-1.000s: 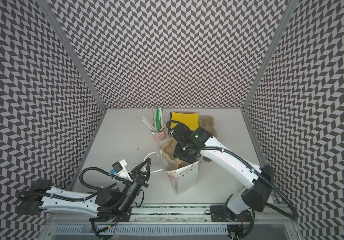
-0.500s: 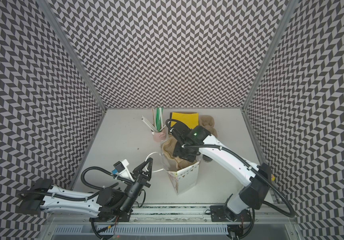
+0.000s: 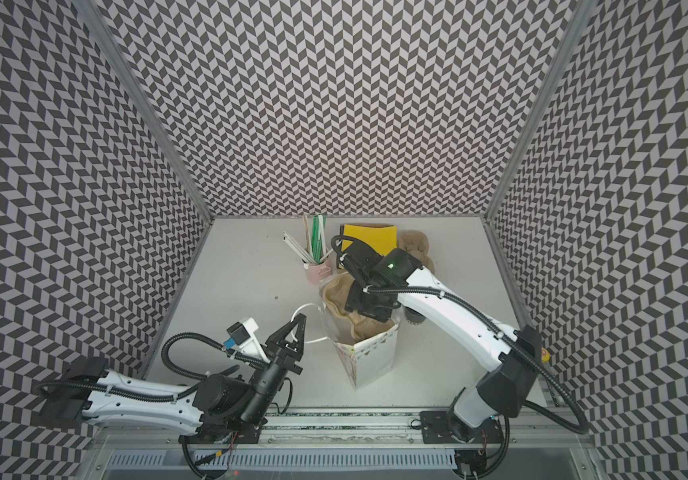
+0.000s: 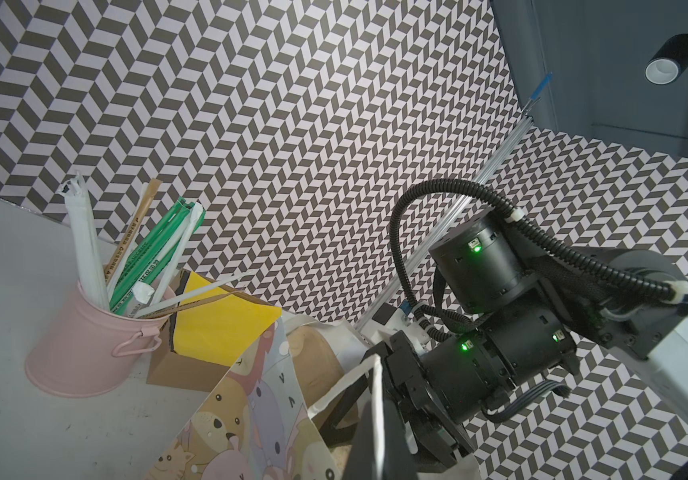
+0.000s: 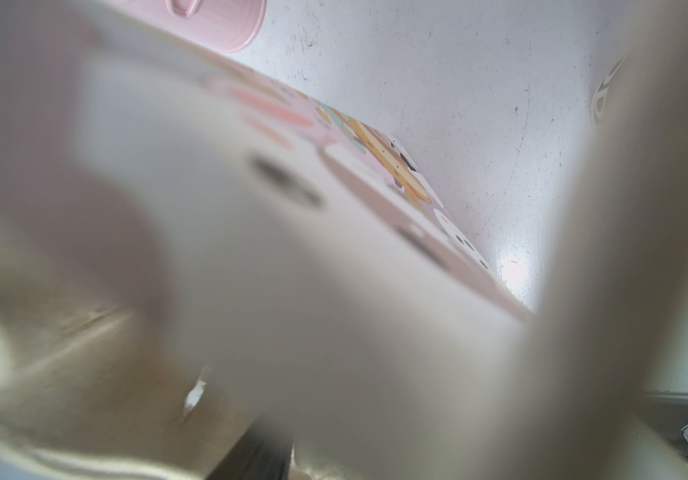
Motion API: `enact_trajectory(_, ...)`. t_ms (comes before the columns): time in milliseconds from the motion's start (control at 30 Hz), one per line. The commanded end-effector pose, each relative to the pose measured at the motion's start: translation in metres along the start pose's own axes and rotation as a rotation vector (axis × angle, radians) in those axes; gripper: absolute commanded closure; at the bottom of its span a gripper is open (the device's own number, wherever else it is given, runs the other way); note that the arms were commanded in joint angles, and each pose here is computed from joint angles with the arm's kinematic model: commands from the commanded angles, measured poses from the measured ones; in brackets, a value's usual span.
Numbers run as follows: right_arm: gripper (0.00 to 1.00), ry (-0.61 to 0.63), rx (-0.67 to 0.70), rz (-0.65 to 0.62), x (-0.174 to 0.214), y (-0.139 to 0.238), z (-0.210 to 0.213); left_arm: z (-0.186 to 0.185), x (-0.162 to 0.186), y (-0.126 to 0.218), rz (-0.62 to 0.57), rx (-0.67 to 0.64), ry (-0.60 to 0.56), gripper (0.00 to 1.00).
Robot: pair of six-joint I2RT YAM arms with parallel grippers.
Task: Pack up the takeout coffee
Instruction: 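Push the carrier deeper into the bag with the right gripper, then open the right gripper and raise it out of the bag, away from it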
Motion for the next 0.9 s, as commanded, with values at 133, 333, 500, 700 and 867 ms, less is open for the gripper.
enact_trajectory(133,0.39,0.007,-0.032,-0.034,-0.004,0.018,0.0,-0.011,-0.012,-0.002,-0.034,0.009,0.035,1.0)
enact_trajectory(333,0.01,0.045,-0.071,-0.07,-0.008,0.031,0.008,-0.013,-0.014,-0.002,-0.036,0.01,0.032,1.0)
enact_trajectory(500,0.02,0.056,-0.066,-0.096,-0.009,0.035,0.006,-0.014,-0.014,-0.003,-0.036,0.011,0.025,1.0)
enact_trajectory(700,0.07,0.134,-0.122,-0.175,-0.015,0.058,0.022,-0.015,-0.013,-0.003,-0.034,0.014,0.016,1.0)
enact_trajectory(867,0.07,0.24,-0.166,-0.375,-0.025,0.1,0.045,-0.014,-0.01,-0.003,-0.027,0.012,-0.007,1.0)
Point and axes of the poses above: each gripper's point midway between its finger pads, its own y axis back along the fingers, its own z axis along the line the jaws close on, x = y × z, the point moved 8 cm from there along y, back along the fingers, and after that the axes turned 2 degrees about y, right-handed, at the moved point
